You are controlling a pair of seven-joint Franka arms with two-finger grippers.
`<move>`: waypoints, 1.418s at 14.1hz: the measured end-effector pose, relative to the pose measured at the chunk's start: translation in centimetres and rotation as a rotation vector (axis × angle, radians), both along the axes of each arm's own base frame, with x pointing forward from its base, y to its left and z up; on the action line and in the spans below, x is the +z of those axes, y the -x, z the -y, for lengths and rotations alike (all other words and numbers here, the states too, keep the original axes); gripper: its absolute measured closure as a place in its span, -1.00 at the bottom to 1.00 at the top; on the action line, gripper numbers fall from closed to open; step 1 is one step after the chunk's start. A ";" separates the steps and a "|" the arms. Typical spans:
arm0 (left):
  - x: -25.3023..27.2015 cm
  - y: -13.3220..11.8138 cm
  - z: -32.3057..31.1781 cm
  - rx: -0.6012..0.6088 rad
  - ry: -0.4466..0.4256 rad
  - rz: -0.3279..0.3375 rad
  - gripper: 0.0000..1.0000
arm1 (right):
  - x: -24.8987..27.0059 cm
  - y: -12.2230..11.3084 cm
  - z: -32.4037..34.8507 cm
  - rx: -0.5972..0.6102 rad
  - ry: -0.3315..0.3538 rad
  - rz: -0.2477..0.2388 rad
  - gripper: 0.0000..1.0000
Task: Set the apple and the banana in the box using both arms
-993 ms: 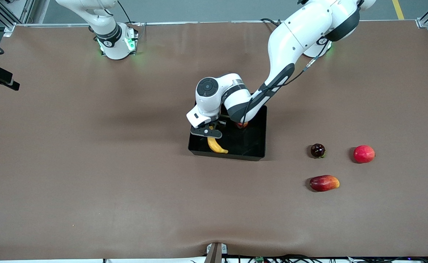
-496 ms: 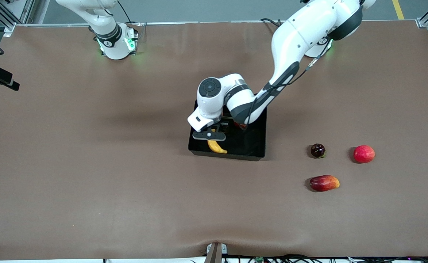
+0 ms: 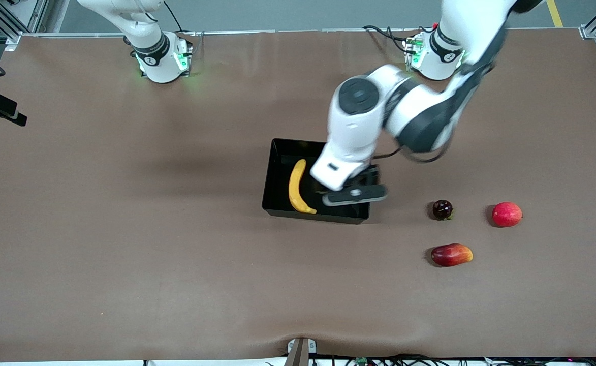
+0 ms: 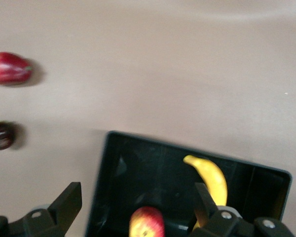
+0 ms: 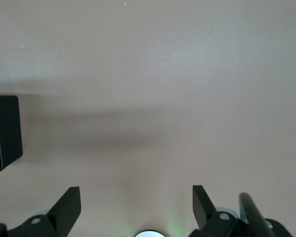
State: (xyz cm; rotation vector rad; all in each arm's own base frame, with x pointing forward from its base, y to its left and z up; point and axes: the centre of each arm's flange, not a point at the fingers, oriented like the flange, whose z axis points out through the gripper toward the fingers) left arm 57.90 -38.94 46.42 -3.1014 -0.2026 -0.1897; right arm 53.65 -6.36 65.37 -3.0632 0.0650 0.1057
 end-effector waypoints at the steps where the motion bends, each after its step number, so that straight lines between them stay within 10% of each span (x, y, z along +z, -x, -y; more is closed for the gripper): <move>1: 1.6 -0.4 -1.9 0.007 -0.001 -0.007 -1.00 | 0.0 0.0 0.0 0.000 0.000 0.000 -1.00; 7: 8.8 -1.9 -14.1 -0.096 -0.084 -0.054 -1.00 | -0.1 0.0 0.0 0.000 -0.001 -0.005 -1.00; 20: 16.2 2.9 -31.5 -0.181 -0.061 -0.117 -1.00 | -0.2 0.0 0.0 0.000 -0.001 -0.009 -1.00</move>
